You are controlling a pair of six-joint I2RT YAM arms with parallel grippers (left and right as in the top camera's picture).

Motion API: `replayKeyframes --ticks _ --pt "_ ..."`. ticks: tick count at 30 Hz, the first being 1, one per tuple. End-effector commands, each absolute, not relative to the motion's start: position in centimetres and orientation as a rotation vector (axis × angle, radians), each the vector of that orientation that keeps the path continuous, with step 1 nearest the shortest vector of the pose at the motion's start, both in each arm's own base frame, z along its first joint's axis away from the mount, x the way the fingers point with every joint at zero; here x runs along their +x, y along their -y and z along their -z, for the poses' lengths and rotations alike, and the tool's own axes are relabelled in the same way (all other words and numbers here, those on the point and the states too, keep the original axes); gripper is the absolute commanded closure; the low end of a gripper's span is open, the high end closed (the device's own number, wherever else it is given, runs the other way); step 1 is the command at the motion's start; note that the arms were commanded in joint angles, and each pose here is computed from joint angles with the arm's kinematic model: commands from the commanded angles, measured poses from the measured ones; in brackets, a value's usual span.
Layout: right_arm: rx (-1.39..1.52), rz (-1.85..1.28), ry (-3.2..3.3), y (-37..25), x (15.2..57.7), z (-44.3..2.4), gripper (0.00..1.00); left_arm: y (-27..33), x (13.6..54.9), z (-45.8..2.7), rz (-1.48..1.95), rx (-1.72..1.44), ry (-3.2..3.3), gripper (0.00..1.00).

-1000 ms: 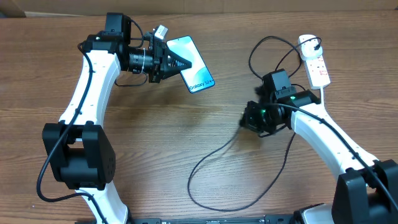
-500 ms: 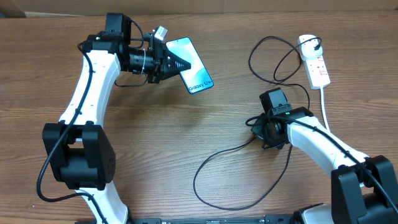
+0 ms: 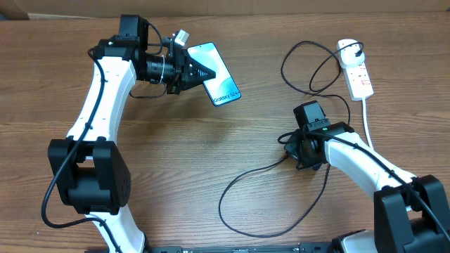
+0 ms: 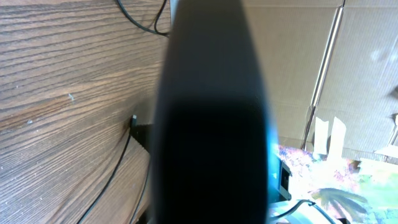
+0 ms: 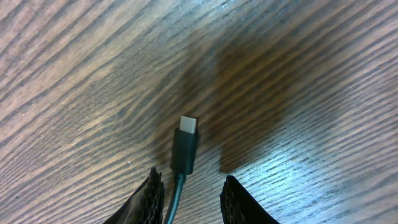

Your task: Plug charger to phone and switch on socket

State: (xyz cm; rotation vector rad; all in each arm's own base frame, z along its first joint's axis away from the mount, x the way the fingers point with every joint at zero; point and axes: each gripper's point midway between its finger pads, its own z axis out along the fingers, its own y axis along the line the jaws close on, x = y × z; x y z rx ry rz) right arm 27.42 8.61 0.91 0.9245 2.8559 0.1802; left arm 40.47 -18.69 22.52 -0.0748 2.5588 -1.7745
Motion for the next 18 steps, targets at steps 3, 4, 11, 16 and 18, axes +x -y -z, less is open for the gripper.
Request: replayKeyframes --ticks 3,4,11,16,18 --pt "0.983 -0.203 -2.901 -8.88 27.05 0.95 0.77 19.12 40.31 -23.38 1.804 -0.019 -2.525 0.96" --pt "0.991 -0.21 -2.903 -8.84 27.05 0.96 0.79 19.12 40.28 -23.37 1.805 -0.021 -2.527 0.96" --pt "1.008 -0.219 -2.9 -8.55 27.13 0.95 0.88 19.12 40.28 -23.36 1.804 -0.021 -2.528 0.96" --pt "0.97 -0.242 -2.913 -8.79 27.22 0.89 0.9 19.12 40.28 -23.36 1.804 -0.022 -2.528 0.96" --pt "0.974 -0.246 -2.913 -8.77 27.22 0.88 0.87 19.12 40.28 -23.36 1.804 -0.022 -2.528 0.96"
